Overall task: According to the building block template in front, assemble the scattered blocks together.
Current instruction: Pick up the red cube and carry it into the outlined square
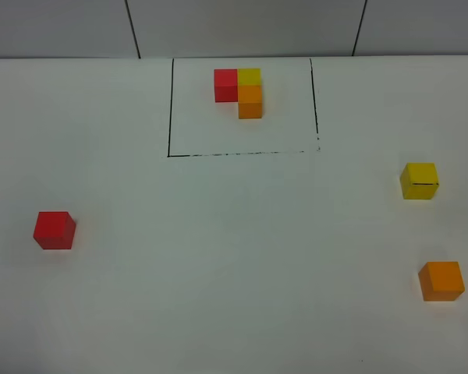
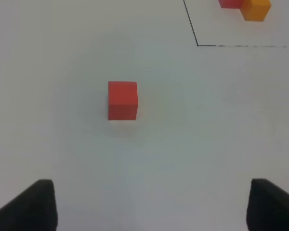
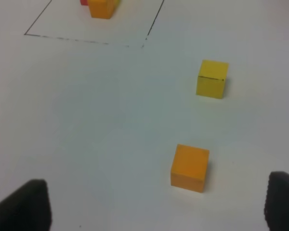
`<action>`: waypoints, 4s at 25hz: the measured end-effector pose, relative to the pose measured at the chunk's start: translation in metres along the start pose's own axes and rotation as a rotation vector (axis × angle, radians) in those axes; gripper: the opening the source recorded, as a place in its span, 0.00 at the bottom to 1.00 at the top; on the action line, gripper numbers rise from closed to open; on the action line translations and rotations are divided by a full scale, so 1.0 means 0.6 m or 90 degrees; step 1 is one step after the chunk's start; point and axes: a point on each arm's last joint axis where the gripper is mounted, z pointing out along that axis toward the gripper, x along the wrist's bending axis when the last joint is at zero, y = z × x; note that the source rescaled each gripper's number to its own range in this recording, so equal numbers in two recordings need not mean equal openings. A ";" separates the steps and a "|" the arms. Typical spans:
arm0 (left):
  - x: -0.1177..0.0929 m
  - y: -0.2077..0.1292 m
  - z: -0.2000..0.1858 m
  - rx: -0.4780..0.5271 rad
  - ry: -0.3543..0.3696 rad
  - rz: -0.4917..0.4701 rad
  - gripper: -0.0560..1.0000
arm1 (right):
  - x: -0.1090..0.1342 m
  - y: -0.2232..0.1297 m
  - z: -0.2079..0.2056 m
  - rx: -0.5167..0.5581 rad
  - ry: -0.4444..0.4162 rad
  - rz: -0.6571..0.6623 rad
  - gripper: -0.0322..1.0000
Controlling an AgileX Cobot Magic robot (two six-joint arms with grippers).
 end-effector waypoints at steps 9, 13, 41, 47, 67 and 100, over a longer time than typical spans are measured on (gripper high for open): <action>-0.001 0.025 0.000 -0.037 0.001 0.009 0.79 | 0.000 0.000 0.000 0.000 0.000 0.007 0.79; 0.001 0.050 0.028 0.036 0.005 0.001 0.91 | 0.000 0.000 0.000 0.000 0.000 0.008 0.79; 0.043 0.190 0.409 0.512 0.080 -0.012 1.00 | 0.000 0.000 0.000 0.000 0.000 0.010 0.79; 0.043 0.189 0.432 0.523 0.080 -0.035 1.00 | 0.000 0.000 0.000 0.000 0.000 0.009 0.79; 0.023 0.135 0.537 0.604 0.061 -0.001 0.99 | 0.000 0.000 0.000 0.000 0.000 0.009 0.79; 0.030 0.100 0.586 0.637 0.085 -0.020 0.06 | 0.000 0.000 0.000 0.000 -0.001 0.009 0.79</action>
